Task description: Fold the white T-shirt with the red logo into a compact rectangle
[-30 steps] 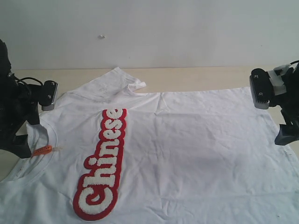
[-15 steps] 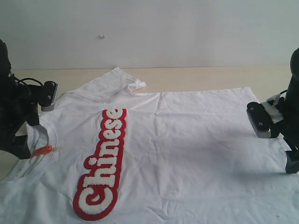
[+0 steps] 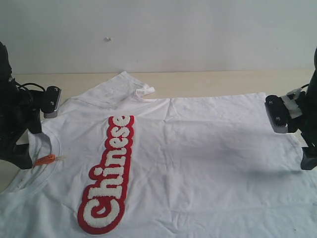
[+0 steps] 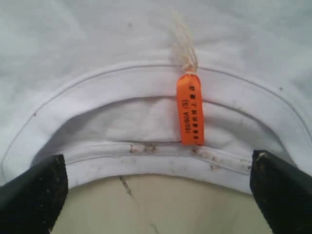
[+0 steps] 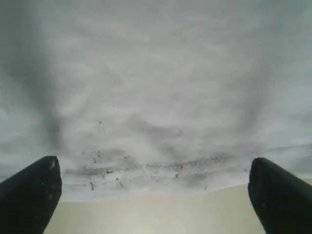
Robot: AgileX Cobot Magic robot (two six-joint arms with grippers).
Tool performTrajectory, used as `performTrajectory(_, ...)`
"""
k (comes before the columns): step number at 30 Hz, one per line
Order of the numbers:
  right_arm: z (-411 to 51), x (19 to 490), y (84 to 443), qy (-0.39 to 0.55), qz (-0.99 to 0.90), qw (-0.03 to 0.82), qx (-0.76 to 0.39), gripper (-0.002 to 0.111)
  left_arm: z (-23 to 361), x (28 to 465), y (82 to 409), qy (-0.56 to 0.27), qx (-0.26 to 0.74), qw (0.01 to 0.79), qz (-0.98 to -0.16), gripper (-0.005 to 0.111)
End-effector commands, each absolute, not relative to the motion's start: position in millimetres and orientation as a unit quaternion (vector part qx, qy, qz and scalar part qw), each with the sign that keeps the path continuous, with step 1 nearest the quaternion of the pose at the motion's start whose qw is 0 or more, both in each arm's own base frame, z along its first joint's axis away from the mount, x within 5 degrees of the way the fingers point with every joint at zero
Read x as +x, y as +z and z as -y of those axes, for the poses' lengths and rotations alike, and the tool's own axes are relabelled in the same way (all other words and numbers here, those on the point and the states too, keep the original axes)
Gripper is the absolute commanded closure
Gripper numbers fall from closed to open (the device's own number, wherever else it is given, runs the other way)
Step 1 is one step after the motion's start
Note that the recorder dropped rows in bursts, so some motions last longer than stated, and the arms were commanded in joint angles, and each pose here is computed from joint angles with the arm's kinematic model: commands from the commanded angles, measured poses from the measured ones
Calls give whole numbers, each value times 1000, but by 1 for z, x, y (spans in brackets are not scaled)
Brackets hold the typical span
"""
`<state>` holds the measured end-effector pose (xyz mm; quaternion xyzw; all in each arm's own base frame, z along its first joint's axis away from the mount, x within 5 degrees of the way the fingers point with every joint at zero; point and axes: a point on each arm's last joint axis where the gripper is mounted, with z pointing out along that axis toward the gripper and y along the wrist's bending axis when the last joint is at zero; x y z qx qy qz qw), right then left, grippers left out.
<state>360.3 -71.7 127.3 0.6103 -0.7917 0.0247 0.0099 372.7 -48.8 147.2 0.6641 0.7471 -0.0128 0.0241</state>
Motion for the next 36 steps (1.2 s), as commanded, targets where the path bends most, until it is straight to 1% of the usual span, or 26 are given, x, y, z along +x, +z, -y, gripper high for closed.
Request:
performTrajectory(1, 86, 360, 120, 22, 798, 10, 602, 3, 50, 371, 145, -20, 661, 18, -750, 10)
performTrajectory(6, 86, 363, 116, 28, 793, 0, 608, 3, 50, 371, 145, -19, 666, 20, -745, 10)
performTrajectory(11, 83, 371, 118, 38, 793, -32, 607, 3, 50, 371, 145, -19, 666, 20, -745, 10)
performTrajectory(14, 81, 371, 123, 11, 791, -22, 611, 3, 50, 371, 145, -19, 666, 20, -745, 10)
performTrajectory(18, 82, 371, 128, 1, 795, -12, 607, 3, 50, 371, 145, -19, 666, 20, -745, 10)
performTrajectory(23, 82, 369, 104, -32, 795, 14, 606, 3, 50, 371, 145, -22, 666, 17, -745, 10)
performTrajectory(36, 82, 370, 106, -24, 813, 10, 582, 3, 50, 371, 141, -24, 667, 11, -745, 10)
